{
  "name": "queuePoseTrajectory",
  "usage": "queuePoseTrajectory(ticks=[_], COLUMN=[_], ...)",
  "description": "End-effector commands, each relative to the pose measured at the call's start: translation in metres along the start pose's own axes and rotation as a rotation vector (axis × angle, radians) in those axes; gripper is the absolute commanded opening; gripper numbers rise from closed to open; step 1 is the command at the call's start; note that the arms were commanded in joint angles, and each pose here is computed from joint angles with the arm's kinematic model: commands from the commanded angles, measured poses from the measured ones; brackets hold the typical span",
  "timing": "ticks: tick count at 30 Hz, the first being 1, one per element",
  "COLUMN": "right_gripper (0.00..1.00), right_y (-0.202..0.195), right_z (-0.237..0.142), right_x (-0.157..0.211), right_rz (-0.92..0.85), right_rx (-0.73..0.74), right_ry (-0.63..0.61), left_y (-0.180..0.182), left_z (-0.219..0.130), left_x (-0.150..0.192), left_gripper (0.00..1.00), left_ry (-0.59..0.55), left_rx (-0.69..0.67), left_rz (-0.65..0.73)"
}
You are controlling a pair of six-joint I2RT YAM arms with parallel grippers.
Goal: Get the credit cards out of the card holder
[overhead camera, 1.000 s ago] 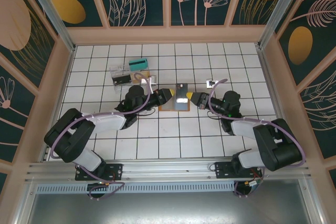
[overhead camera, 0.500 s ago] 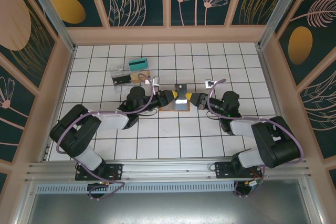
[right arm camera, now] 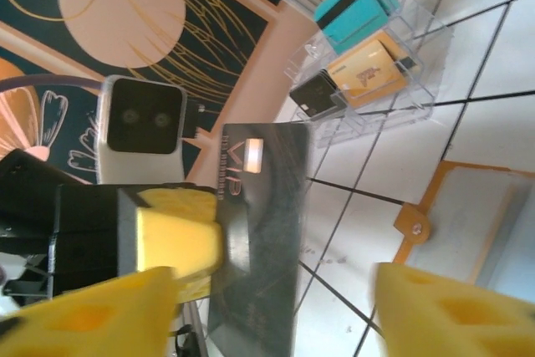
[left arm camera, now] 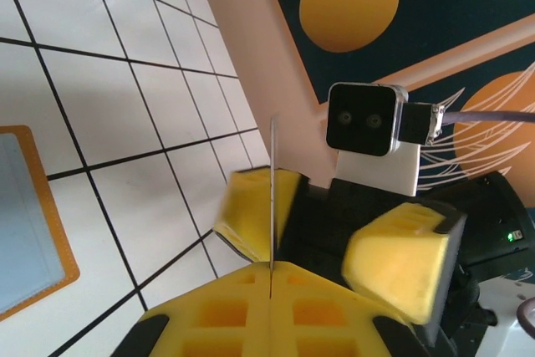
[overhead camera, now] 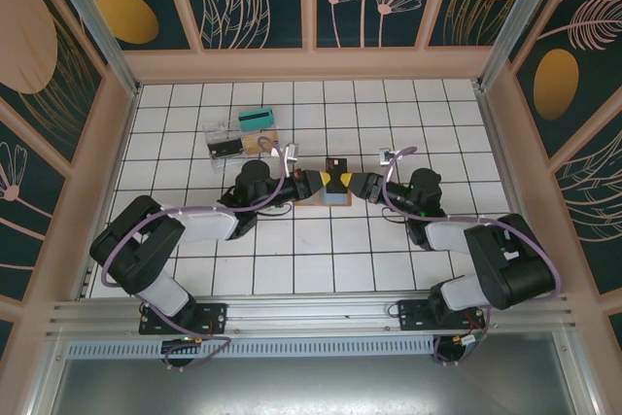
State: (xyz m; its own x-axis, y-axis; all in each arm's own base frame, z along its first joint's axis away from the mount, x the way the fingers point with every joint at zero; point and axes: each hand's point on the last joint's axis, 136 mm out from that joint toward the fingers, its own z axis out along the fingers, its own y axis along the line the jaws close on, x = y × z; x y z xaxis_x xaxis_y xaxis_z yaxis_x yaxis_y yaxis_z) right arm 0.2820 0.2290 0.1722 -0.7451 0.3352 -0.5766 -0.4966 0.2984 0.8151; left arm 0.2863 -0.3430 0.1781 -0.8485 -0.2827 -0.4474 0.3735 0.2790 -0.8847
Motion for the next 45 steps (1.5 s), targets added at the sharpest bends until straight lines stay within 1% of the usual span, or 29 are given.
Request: queuePoseTrajectory(ticks=[1, 3, 4, 5, 7, 9, 13, 17, 19, 21, 24, 26, 30, 34, 37, 38, 41, 43, 45], right_gripper=[0.77, 0.86, 0.88, 0.9, 0.99, 0.99, 0.99, 0.99, 0.99, 0.99, 0.99, 0.99, 0.99, 0.99, 0.99, 0.99, 0.99, 0.99, 0.99], right_y=[0.003, 0.002, 0.002, 0.002, 0.004, 0.009, 0.02, 0.028, 0.033, 0.036, 0.039, 0.04, 0.039, 0.034, 0.033, 0.033, 0.041, 0.049, 0.054], right_z=[-0.003, -0.007, -0.009, -0.01, -0.012, -0.013, -0.016, -0.024, -0.029, -0.032, -0.036, -0.038, -0.039, -0.04, -0.039, -0.039, -0.034, -0.026, -0.017], right_x=[-0.013, -0.016, -0.018, -0.019, -0.022, -0.023, -0.024, -0.026, -0.028, -0.031, -0.032, -0.033, -0.033, -0.034, -0.032, -0.032, -0.026, -0.017, -0.009], right_rz=[-0.078, -0.089, -0.097, -0.107, -0.125, -0.147, -0.193, -0.227, -0.237, -0.244, -0.248, -0.244, -0.233, -0.219, -0.214, -0.215, -0.229, -0.247, -0.266], right_rx=[0.048, 0.085, 0.099, 0.111, 0.134, 0.146, 0.159, 0.171, 0.169, 0.171, 0.168, 0.172, 0.178, 0.199, 0.202, 0.198, 0.15, 0.1, 0.073], right_ry=[-0.049, -0.076, -0.085, -0.091, -0.107, -0.119, -0.141, -0.188, -0.208, -0.225, -0.24, -0.25, -0.256, -0.261, -0.256, -0.252, -0.219, -0.167, -0.116], left_y=[-0.01, -0.001, 0.004, 0.01, 0.02, 0.034, 0.039, 0.033, 0.03, 0.029, 0.026, 0.03, 0.051, 0.072, 0.093, 0.101, 0.116, 0.124, 0.128], left_z=[-0.003, -0.006, -0.009, -0.012, -0.021, -0.036, -0.069, -0.096, -0.105, -0.116, -0.132, -0.138, -0.145, -0.154, -0.166, -0.171, -0.179, -0.18, -0.177], left_x=[-0.013, -0.017, -0.019, -0.022, -0.031, -0.045, -0.074, -0.093, -0.096, -0.101, -0.111, -0.117, -0.123, -0.121, -0.113, -0.115, -0.122, -0.124, -0.129], left_gripper=[0.0, 0.0, 0.0, 0.0, 0.0, 0.0, 0.0, 0.0, 0.0, 0.0, 0.0, 0.0, 0.0, 0.0, 0.0, 0.0, 0.0, 0.0, 0.0], left_ry=[-0.024, -0.024, -0.028, -0.027, -0.038, -0.061, -0.114, -0.152, -0.154, -0.184, -0.198, -0.128, 0.06, 0.246, 0.43, 0.464, 0.537, 0.591, 0.602], left_rx=[-0.049, -0.138, -0.186, -0.243, -0.369, -0.527, -0.757, -0.872, -0.879, -0.876, -0.908, -0.937, -0.974, -0.935, -0.935, -0.956, -0.971, -0.966, -0.956], left_rz=[0.092, 0.129, 0.15, 0.174, 0.237, 0.309, 0.502, 0.736, 0.816, 0.865, 1.009, 1.118, 1.241, 1.365, 1.519, 1.551, 1.592, 1.598, 1.585])
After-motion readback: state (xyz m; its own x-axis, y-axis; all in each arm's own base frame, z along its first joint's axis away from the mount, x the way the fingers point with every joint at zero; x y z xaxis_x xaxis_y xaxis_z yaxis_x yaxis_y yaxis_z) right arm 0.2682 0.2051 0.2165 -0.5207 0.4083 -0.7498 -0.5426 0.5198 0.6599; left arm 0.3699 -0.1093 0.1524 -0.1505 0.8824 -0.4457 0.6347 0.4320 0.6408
